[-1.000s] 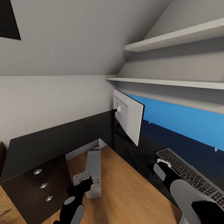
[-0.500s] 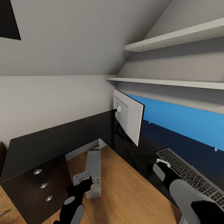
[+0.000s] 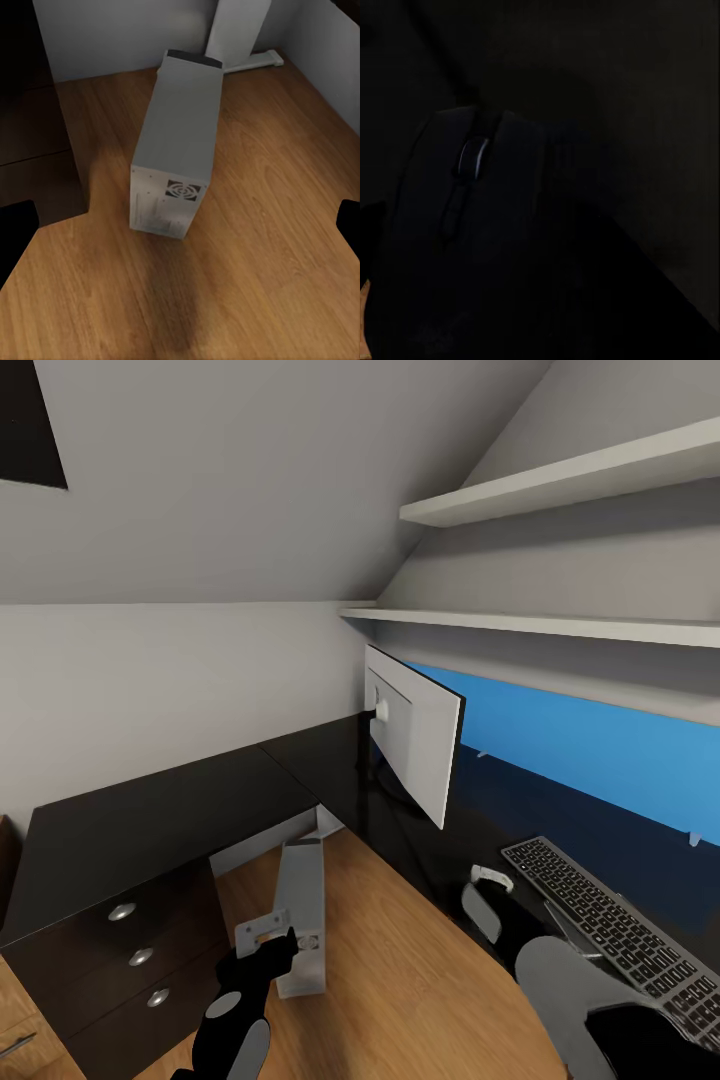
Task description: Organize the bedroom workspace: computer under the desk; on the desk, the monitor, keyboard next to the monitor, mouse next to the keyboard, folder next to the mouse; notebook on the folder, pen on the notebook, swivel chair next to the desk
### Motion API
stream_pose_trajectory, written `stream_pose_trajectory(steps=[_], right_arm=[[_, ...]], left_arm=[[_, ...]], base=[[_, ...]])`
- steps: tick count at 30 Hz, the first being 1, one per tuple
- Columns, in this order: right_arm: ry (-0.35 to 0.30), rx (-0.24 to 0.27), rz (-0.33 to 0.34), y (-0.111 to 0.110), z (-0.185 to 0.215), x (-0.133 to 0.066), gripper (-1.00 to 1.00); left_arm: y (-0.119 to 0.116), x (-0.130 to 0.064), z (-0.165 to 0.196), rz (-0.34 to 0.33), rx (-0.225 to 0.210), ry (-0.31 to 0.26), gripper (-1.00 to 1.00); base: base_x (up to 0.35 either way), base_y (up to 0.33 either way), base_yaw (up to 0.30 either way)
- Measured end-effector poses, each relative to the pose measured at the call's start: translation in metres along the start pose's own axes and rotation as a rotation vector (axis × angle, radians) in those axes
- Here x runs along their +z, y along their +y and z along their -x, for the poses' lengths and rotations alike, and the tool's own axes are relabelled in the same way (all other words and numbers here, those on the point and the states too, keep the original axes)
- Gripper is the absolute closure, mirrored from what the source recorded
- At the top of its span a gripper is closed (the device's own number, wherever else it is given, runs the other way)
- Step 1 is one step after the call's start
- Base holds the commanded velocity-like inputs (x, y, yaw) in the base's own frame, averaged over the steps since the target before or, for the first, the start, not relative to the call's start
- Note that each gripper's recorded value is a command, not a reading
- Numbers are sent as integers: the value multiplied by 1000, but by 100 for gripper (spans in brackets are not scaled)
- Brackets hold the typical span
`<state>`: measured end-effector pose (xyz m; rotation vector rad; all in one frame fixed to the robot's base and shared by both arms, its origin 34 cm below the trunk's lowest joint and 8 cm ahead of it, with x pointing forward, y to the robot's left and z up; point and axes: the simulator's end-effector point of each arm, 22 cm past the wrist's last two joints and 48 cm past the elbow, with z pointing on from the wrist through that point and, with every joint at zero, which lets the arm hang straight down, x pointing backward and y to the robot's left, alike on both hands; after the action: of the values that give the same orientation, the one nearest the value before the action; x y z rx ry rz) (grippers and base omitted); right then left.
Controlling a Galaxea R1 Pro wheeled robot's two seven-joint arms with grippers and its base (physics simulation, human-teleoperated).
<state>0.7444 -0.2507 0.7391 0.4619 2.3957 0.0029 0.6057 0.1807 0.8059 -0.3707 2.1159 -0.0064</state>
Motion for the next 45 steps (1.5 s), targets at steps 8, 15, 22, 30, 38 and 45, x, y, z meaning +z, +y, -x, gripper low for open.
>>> stream_pose_trajectory(steps=[8,15,22,30,38,45], right_arm=[[-25,-153,99,89,-21,-19,100],[-25,-157,101,91,-22,-19,100],[-25,-161,102,92,-23,-19,100],[-171,-230,81,119,2,-36,100],[-281,-258,93,152,15,-95,100],[-278,-246,124,153,-10,-117,100]], left_arm=[[0,0,0,0,1,0,-100],[0,0,0,0,1,1,-100],[0,0,0,0,1,0,-100],[2,-1,21,-1,-55,-88,-100],[5,-4,37,-1,-112,-171,-100],[5,-4,35,-1,-113,-169,-100]], base=[[0,0,265],[0,0,278],[0,0,279],[0,0,280],[0,0,280],[0,0,281]])
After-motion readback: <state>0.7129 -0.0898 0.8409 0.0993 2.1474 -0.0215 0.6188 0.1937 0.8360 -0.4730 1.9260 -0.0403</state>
